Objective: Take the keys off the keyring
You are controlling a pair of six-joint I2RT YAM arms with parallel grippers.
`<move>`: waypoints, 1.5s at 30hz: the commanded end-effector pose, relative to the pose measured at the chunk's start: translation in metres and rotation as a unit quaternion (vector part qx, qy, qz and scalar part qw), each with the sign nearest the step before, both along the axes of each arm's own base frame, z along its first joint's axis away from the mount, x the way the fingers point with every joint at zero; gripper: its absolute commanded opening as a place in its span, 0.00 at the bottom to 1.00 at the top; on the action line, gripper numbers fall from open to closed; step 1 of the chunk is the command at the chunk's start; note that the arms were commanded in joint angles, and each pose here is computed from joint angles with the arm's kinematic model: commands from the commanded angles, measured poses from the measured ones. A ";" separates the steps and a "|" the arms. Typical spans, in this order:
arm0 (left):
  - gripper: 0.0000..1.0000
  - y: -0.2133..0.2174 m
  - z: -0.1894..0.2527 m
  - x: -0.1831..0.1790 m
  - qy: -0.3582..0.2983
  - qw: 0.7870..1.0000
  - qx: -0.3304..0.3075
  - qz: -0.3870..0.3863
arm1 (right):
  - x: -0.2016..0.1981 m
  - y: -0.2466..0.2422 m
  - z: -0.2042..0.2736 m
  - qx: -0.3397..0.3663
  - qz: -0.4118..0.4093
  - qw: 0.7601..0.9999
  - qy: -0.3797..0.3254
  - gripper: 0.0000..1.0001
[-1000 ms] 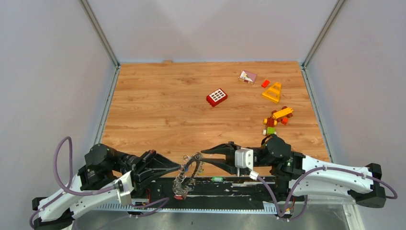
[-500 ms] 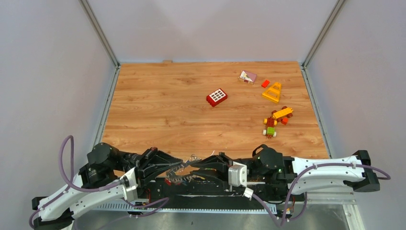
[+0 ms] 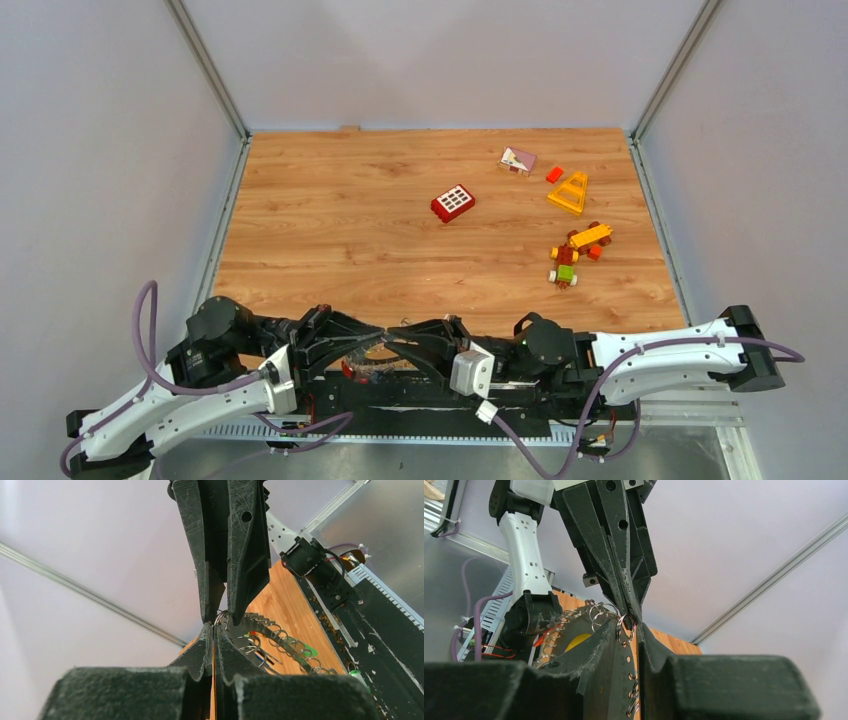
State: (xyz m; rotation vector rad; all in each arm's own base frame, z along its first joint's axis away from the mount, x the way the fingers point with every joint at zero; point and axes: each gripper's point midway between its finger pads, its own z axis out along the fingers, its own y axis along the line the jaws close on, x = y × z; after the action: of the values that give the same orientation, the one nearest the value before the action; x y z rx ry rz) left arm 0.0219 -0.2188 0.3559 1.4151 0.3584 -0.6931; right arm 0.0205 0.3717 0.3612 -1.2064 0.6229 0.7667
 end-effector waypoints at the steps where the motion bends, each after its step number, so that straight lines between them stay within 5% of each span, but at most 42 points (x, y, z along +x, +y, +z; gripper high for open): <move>1: 0.00 0.007 0.030 -0.003 -0.018 0.999 -0.042 0.001 | 0.010 -0.003 0.032 0.037 -0.032 0.999 0.000 0.22; 10: 0.00 0.008 0.030 -0.004 -0.018 0.999 -0.039 0.001 | 0.022 0.009 0.016 -0.012 -0.068 0.998 -0.004 0.00; 17: 0.00 0.011 0.030 -0.003 -0.013 0.999 -0.035 0.007 | 0.030 0.000 0.014 -0.008 -0.090 0.996 -0.010 0.00; 21: 0.21 0.013 0.028 -0.006 0.001 1.000 -0.031 0.002 | 0.026 -0.015 0.019 0.006 -0.079 0.996 -0.028 0.00; 25: 0.27 0.014 0.025 -0.013 0.016 0.999 -0.030 -0.018 | 0.019 -0.031 0.025 0.011 -0.056 0.997 -0.042 0.00; 45: 0.25 -0.008 0.040 -0.025 0.059 0.991 -0.076 -0.093 | -0.040 -0.065 0.054 0.064 0.105 0.989 -0.083 0.00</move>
State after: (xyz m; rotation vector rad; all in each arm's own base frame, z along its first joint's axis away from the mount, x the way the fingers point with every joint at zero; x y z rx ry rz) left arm 0.0034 -0.2233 0.3840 1.3112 0.3097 -0.8848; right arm -0.0047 0.3180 0.3892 -1.2706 0.4285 0.8074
